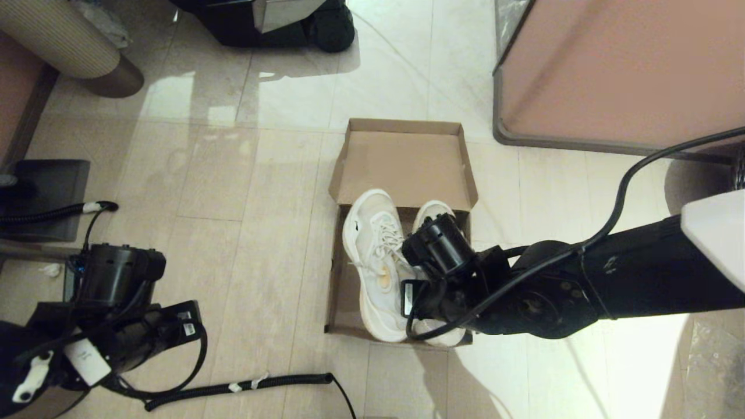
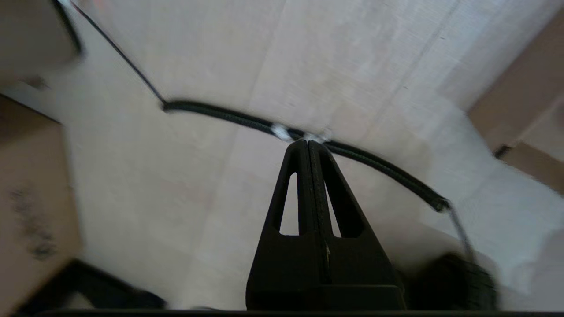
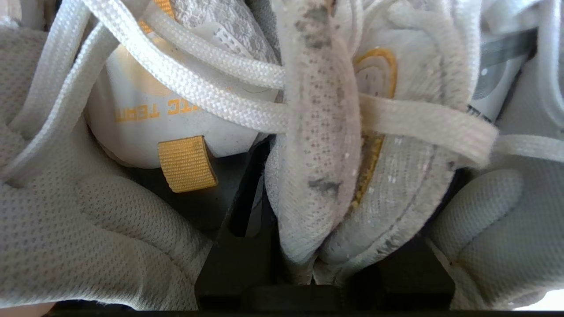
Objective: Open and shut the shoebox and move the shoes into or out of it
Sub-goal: Put the shoes into the shoe box
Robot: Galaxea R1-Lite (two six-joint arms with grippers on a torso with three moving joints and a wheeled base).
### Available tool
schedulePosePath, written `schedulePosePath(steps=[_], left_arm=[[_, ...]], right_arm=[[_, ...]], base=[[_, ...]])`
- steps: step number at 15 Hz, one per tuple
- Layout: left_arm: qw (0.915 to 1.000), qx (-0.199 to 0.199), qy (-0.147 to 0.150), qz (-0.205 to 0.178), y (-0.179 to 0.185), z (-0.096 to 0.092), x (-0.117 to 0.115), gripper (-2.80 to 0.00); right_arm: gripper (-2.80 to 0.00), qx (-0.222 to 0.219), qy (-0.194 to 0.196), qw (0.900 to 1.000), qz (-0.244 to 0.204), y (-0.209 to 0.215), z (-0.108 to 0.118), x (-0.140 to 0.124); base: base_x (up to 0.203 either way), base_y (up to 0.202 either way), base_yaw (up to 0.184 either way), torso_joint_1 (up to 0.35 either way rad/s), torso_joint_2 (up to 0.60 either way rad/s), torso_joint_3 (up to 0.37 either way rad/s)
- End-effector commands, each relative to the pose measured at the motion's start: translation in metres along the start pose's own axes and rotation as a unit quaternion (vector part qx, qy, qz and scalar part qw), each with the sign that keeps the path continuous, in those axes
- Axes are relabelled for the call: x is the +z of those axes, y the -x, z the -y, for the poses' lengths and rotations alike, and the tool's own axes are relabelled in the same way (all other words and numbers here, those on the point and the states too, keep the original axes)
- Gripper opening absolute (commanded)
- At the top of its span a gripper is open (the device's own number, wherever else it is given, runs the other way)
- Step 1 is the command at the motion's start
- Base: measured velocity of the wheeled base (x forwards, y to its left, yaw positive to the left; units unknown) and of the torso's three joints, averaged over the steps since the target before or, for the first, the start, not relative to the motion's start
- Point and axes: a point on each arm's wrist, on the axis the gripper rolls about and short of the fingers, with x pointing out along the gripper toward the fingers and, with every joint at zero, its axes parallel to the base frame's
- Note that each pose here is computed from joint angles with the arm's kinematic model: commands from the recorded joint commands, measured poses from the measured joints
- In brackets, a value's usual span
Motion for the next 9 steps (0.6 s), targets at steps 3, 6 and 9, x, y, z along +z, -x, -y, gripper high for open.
schedulePosePath(steps=[3,6,9], left_arm=[[0.9992,-0.010,0.036,0.014,0.001,0.004,0.010,-2.80],[0.9980,-0.026,0.038,0.043,0.005,0.011,0.029,-2.80],[0.9978,-0.040,0.032,0.043,0.012,0.017,0.023,-2.80]], right_arm=[[-2.80,-0.030,-0.025,0.999,-0.032,-0.057,-0.001,-0.033],[-2.80,-0.036,-0.019,0.999,-0.034,-0.084,-0.005,-0.044],[-2.80,-0.052,-0.026,0.998,-0.008,-0.109,-0.004,-0.053]], base=[[0.000,0.000,0.000,0.000,0.00,0.000],[0.000,0.000,0.000,0.000,0.00,0.000],[0.000,0.000,0.000,0.000,0.00,0.000]])
